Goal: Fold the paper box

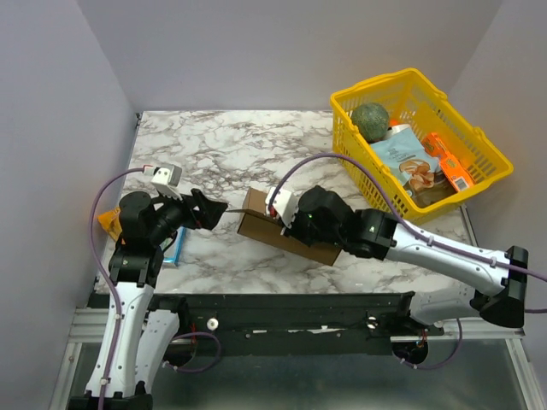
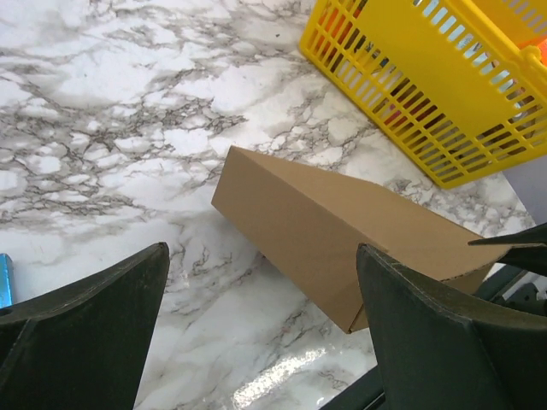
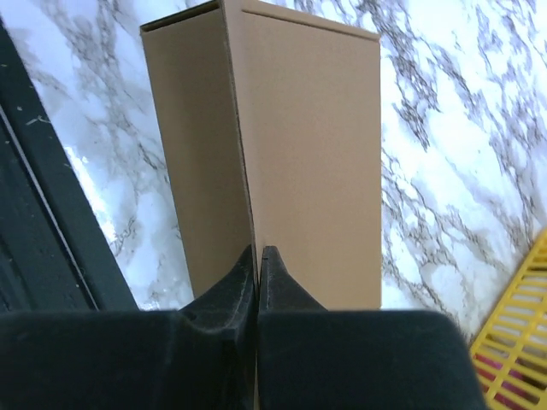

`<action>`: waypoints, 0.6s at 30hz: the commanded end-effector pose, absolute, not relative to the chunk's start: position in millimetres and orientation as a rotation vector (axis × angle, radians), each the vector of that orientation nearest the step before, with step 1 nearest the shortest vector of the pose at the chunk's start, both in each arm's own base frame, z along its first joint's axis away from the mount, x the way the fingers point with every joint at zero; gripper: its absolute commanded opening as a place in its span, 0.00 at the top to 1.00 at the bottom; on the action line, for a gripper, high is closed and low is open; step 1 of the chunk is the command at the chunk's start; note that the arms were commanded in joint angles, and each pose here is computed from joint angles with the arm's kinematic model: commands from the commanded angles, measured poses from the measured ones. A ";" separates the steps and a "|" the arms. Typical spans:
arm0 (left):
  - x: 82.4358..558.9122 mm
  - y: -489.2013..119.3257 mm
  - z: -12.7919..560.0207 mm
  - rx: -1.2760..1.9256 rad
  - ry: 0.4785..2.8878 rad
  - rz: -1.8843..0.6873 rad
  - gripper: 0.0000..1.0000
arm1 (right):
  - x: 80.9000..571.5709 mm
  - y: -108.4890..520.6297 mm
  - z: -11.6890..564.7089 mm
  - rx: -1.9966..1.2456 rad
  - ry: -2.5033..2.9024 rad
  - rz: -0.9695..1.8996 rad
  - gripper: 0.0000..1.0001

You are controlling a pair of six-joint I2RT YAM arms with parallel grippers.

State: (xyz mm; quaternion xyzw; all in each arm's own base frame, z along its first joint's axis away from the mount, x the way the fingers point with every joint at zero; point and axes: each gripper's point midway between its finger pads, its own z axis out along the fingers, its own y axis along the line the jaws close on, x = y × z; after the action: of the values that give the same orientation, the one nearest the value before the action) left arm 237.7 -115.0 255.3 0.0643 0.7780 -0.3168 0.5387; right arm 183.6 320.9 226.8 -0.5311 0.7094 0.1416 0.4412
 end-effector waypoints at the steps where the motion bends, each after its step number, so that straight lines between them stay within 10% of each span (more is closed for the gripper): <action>1: 236.0 -110.0 279.8 0.226 1.741 -0.679 0.01 | 161.1 333.5 230.6 -1.507 1.792 0.542 0.94; 18: 205.4 -116.7 321.8 0.425 1.543 -0.625 0.01 | 186.1 315.3 228.8 -1.595 1.911 0.540 0.98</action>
State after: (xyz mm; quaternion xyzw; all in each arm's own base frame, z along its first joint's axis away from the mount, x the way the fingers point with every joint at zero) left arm 220.0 -104.9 297.9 0.1224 0.7150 -0.2657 0.6350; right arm 196.0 324.5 235.2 -0.5862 0.7137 0.1860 0.3352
